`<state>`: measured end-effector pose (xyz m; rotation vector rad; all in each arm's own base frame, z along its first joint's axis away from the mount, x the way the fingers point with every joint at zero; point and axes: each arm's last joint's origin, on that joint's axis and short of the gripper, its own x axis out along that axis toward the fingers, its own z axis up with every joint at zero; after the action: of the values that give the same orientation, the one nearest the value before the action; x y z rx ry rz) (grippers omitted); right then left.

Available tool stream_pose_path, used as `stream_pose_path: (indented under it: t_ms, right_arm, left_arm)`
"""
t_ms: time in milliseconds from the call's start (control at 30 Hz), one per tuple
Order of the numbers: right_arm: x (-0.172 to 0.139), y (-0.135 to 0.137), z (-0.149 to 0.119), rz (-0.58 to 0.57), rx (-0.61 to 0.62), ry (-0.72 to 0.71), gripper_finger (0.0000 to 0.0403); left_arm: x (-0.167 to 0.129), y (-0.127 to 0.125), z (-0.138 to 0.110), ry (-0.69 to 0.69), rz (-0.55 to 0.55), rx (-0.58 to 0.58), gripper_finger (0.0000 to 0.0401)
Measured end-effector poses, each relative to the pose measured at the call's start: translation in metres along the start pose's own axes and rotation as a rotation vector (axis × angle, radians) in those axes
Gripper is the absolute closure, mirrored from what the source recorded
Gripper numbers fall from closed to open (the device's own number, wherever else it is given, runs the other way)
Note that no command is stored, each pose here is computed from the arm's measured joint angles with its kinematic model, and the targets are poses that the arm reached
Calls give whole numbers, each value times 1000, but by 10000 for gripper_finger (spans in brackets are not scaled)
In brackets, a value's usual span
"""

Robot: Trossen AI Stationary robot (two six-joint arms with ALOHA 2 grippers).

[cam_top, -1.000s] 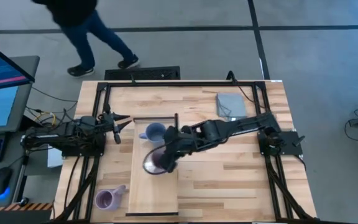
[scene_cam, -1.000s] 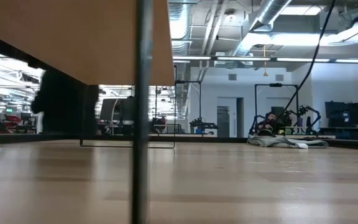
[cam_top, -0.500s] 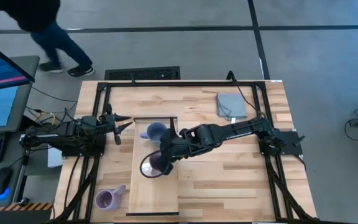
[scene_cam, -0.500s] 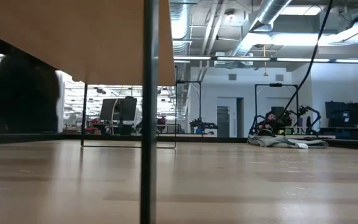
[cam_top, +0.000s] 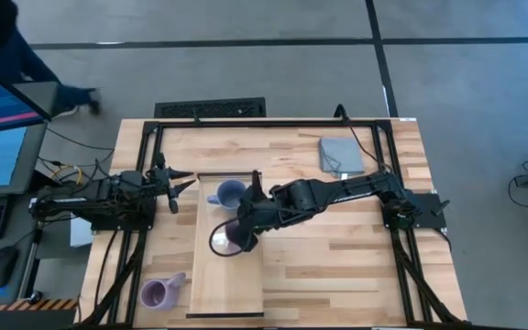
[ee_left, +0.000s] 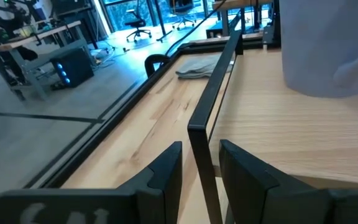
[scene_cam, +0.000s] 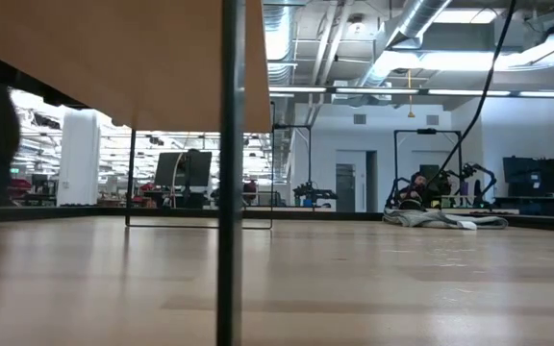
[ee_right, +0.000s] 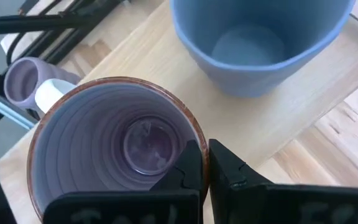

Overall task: Stack small to large cups/mugs on shelf
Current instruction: Put the purple patterned mug on the shelf

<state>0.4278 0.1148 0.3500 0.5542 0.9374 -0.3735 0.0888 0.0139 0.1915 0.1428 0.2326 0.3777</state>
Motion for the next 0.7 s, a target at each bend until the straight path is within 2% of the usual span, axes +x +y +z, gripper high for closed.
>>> stream_pose_path:
  t_ms: [700]
  right_arm:
    - [2, 0, -2, -10, 2, 14, 385]
  left_arm:
    - [0, 0, 0, -3, 1, -1, 303]
